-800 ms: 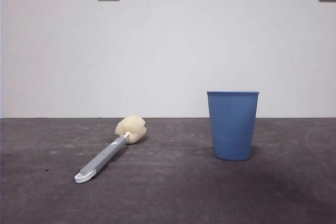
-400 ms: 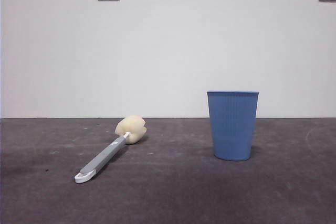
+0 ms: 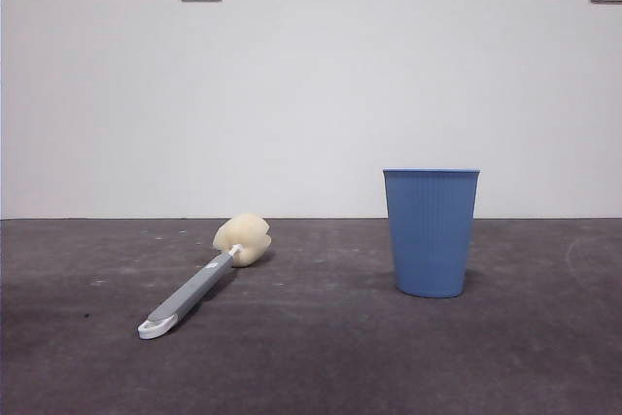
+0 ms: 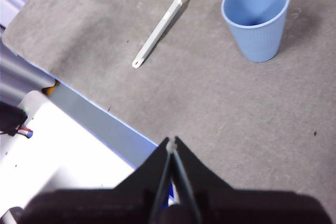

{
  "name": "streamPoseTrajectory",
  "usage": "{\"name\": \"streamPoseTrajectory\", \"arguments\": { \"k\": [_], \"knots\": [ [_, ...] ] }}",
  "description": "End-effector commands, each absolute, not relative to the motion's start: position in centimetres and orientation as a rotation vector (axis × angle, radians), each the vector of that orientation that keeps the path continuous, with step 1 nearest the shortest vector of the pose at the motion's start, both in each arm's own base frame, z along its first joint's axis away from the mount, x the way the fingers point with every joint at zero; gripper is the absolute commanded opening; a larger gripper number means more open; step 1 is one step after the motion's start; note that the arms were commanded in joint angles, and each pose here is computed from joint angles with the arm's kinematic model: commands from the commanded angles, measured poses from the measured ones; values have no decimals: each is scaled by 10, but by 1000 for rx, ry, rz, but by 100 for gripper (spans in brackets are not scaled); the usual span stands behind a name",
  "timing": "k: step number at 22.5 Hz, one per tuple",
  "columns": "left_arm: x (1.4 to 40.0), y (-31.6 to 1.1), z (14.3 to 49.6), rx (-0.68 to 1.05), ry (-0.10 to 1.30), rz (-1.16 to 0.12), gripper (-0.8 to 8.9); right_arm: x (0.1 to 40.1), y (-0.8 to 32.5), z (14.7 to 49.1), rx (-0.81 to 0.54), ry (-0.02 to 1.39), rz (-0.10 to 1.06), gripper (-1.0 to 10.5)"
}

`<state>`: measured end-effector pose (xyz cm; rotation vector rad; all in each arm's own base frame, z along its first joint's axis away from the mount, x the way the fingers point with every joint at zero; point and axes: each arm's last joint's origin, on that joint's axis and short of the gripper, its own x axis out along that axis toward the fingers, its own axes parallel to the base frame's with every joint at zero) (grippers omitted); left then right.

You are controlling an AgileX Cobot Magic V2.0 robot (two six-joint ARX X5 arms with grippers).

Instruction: Pick up the cup brush,pick up the cup,insert the brush into the cup,clean the cup,put the cup brush back,put the cup back to the fixed position on the table

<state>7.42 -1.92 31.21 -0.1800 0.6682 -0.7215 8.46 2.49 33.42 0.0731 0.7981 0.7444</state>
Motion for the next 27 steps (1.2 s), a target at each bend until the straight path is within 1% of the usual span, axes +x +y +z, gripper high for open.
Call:
{"name": "streamPoseTrajectory", "arguments": {
  "k": [1,3,4,5,7,8,9,10,14,19,22,25,27],
  "knots": [
    [73,-19,313,-151,655,-740,2,84,25,335,54,784,756,6],
    [73,-19,313,-152,655,-739,30,85,25,336,54,782,756,21],
    [73,-19,313,-151,656,-736,100,85,25,336,54,782,756,79],
    [73,-19,313,-149,657,-729,183,85,25,336,55,781,756,157],
    [74,-18,313,-145,664,-699,395,85,25,336,70,785,748,388],
    [74,-18,312,-146,669,-683,458,85,25,336,77,786,744,480],
    [74,-18,312,-149,673,-671,484,85,25,336,80,787,743,561],
    [75,-18,312,-144,676,-658,480,85,25,336,82,788,742,599],
    [82,-15,309,-116,719,-555,480,85,25,336,82,788,742,599],
    [97,-15,305,-149,783,-527,480,85,25,336,84,788,741,599],
    [109,-17,303,-160,812,-537,480,87,25,336,93,792,737,599],
    [130,-27,297,-148,861,-523,480,87,25,336,98,796,735,598],
    [145,-43,292,-127,892,-529,474,87,25,336,99,796,734,598]
  ]
}}
